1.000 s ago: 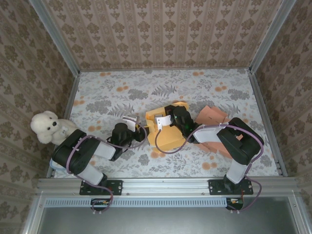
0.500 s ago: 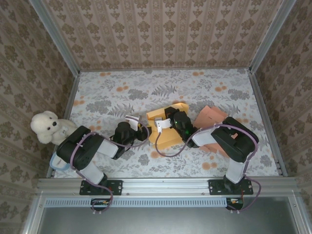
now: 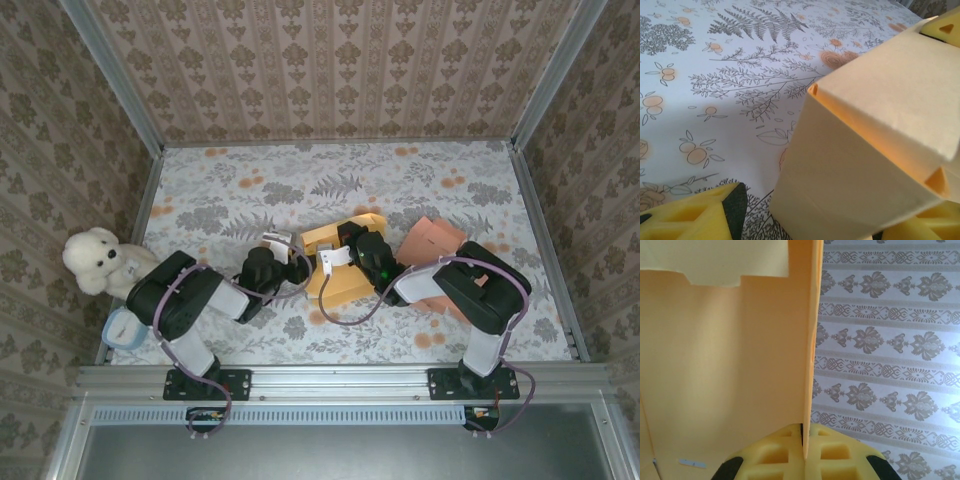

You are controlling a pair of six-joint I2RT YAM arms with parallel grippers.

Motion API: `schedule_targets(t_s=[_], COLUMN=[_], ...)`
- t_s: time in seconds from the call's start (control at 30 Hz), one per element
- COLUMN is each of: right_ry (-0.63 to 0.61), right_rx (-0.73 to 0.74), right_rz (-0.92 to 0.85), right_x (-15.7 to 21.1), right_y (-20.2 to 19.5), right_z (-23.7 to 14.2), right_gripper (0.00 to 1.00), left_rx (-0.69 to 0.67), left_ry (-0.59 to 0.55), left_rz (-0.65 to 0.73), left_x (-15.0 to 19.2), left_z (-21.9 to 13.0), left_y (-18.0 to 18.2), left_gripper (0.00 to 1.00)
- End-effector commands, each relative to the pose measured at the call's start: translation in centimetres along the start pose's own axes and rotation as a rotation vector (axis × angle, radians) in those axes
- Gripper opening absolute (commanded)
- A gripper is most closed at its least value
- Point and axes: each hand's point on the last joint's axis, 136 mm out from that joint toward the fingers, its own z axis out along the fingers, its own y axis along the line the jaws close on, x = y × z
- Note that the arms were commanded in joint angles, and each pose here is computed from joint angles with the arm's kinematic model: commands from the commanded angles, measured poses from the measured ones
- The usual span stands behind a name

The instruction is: Fold the paper box

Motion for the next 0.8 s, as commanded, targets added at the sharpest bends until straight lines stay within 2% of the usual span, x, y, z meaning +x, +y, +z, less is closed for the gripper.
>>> schedule_targets(t_s=[0.0, 0.27, 0.47, 0.57, 0.77], right_ry=[-0.042, -0.038, -0.037, -0.031, -0.022], right_rx=[-0.087, -0.096, -0.100, -0.102, -0.105], right_rz=[-0.014, -0.006, 0.000, 0.003, 0.025], right_x=[-0.9, -0.8, -0.8, -0.8, -0.6], right_y=[2.3, 2.4, 2.5, 2.5, 2.5], right_z=[-0.7, -0.7, -0.6, -0.6, -0.5], right_gripper=[0.00, 0.00, 0.00, 0.00, 0.00], left_rx=[-0.028, -0.127, -0.228, -0.307, -0.464], left_ry=[-0.103, -0.112, -0.114, -0.120, -0.130], left_rz=[0.033, 0.037, 0.052, 0.056, 0.066], left_x=[-2.4, -1.9, -1.4, -1.3, -1.7], left_z=[0.6, 1.5, 1.6, 1.2, 0.5], left_y=[0.1, 1.5, 2.6, 3.6, 5.2], left_gripper=[0.66, 0.59, 0.44, 0.31, 0.15])
